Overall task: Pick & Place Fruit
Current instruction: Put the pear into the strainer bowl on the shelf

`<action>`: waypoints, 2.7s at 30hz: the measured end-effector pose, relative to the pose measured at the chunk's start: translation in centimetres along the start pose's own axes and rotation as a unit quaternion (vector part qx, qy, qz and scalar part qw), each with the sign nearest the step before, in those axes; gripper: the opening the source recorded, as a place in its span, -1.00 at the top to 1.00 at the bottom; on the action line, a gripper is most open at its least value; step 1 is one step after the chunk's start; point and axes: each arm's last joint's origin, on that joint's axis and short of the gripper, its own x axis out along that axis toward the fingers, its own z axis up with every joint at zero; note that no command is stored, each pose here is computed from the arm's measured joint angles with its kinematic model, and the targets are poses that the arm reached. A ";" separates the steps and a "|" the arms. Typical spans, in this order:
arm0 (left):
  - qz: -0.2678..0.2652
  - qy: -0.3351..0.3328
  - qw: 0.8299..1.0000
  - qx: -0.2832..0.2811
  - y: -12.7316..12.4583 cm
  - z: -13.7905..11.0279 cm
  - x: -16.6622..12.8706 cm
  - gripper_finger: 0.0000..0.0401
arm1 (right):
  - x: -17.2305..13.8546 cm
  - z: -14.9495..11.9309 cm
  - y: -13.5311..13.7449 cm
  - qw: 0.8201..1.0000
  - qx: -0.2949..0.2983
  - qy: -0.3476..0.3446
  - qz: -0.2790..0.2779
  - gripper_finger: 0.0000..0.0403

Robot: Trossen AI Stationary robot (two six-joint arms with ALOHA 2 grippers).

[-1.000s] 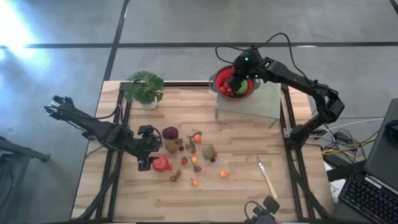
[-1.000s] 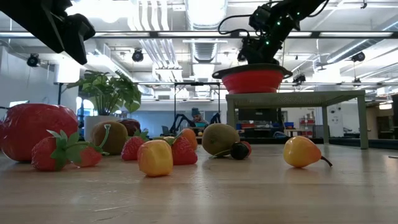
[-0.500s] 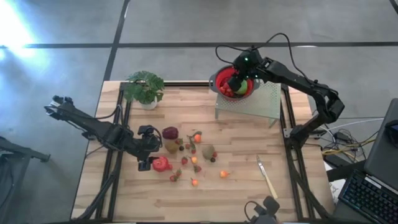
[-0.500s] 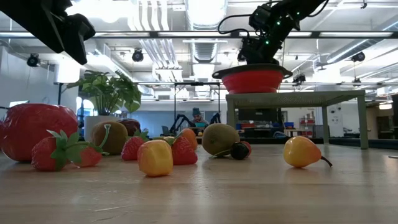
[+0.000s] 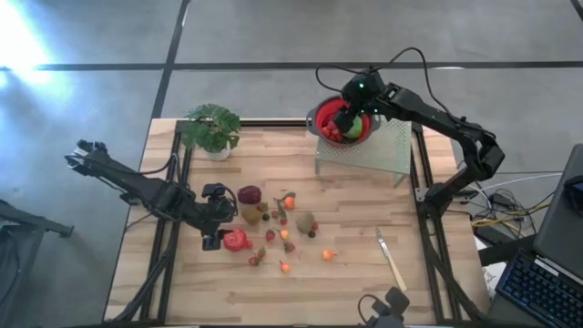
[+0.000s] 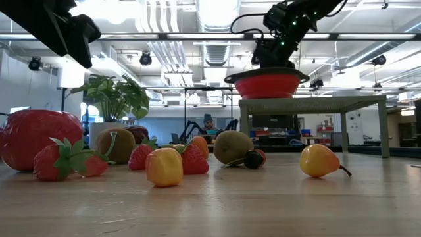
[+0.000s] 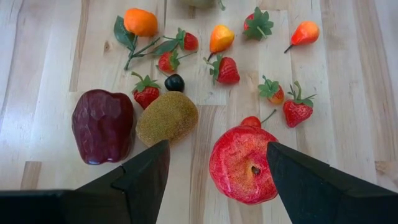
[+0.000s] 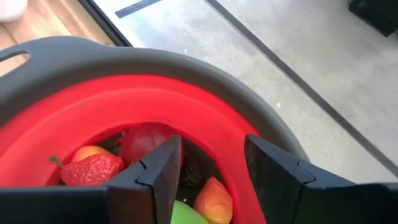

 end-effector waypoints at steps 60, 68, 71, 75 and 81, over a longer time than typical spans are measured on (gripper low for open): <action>0.000 0.000 1.000 0.000 0.0 0.0 0.0 -0.36 | -15.8 -12.8 28.9 0.913 -0.252 -0.002 0.320 0.96; 0.000 0.000 1.000 0.000 0.0 0.0 0.0 -0.36 | -14.8 -15.5 29.7 0.917 -0.242 0.036 0.314 0.95; 0.000 0.000 1.000 0.000 0.0 0.0 0.0 -0.36 | -14.0 -16.2 30.0 0.919 -0.244 0.049 0.306 0.89; 0.000 0.000 1.000 0.000 0.0 0.0 0.0 -0.36 | -13.0 -17.1 30.4 0.919 -0.253 0.064 0.296 0.75; 0.000 0.000 1.000 0.000 0.0 0.0 0.0 -0.36 | -12.0 -18.1 30.8 0.923 -0.246 0.087 0.283 0.49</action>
